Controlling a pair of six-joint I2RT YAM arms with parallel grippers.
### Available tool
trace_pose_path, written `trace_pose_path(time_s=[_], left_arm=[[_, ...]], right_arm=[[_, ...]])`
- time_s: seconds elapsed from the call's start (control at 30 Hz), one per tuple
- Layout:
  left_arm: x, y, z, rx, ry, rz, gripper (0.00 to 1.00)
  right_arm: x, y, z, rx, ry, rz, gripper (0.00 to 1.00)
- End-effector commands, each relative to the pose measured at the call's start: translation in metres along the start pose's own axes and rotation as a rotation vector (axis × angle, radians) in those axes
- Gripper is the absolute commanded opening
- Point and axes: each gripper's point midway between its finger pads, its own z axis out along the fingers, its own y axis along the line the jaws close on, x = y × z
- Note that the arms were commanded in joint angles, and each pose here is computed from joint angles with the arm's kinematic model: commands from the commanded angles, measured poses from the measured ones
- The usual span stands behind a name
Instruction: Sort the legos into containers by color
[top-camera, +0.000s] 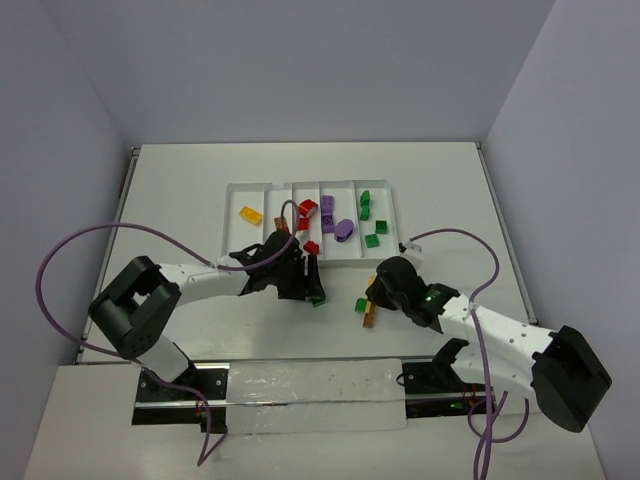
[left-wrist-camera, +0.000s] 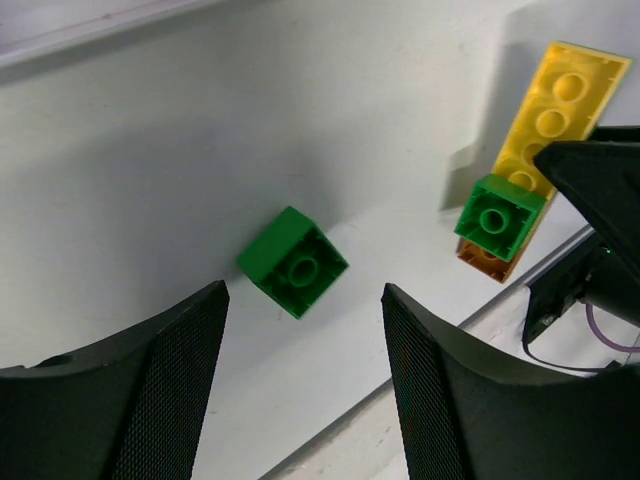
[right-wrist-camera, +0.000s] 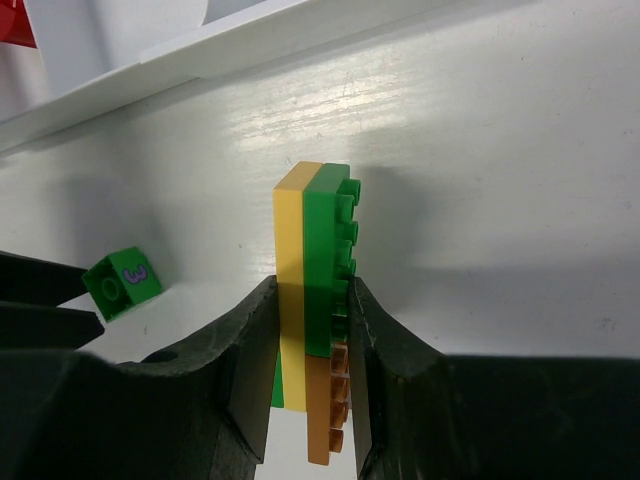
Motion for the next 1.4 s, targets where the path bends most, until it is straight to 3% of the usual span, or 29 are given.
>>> trace_pose_path(time_s=[0.0, 0.13, 0.2, 0.4, 0.77, 1.37], left_arm=[[-0.031, -0.047, -0.040, 0.108, -0.123, 0.069, 0.70], [-0.039, -0.068, -0.061, 0.189, -0.164, 0.083, 0.69], [-0.038, -0.091, -0.075, 0.309, -0.163, 0.120, 0.69], [-0.023, -0.115, -0.073, 0.481, -0.092, 0.181, 0.67], [-0.010, -0.117, -0.039, 0.496, 0.037, 0.160, 0.68], [-0.006, -0.132, -0.034, 0.596, 0.067, 0.116, 0.62]], right_arm=[[-0.025, 0.021, -0.011, -0.054, -0.064, 0.008, 0.00], [-0.028, 0.027, -0.015, -0.090, -0.071, 0.000, 0.00], [-0.030, 0.034, -0.019, -0.139, -0.083, -0.004, 0.00], [-0.038, 0.060, -0.036, -0.275, -0.096, -0.016, 0.00], [-0.048, 0.081, -0.053, -0.362, -0.101, -0.022, 0.00], [-0.045, 0.094, -0.058, -0.420, -0.074, -0.018, 0.00]])
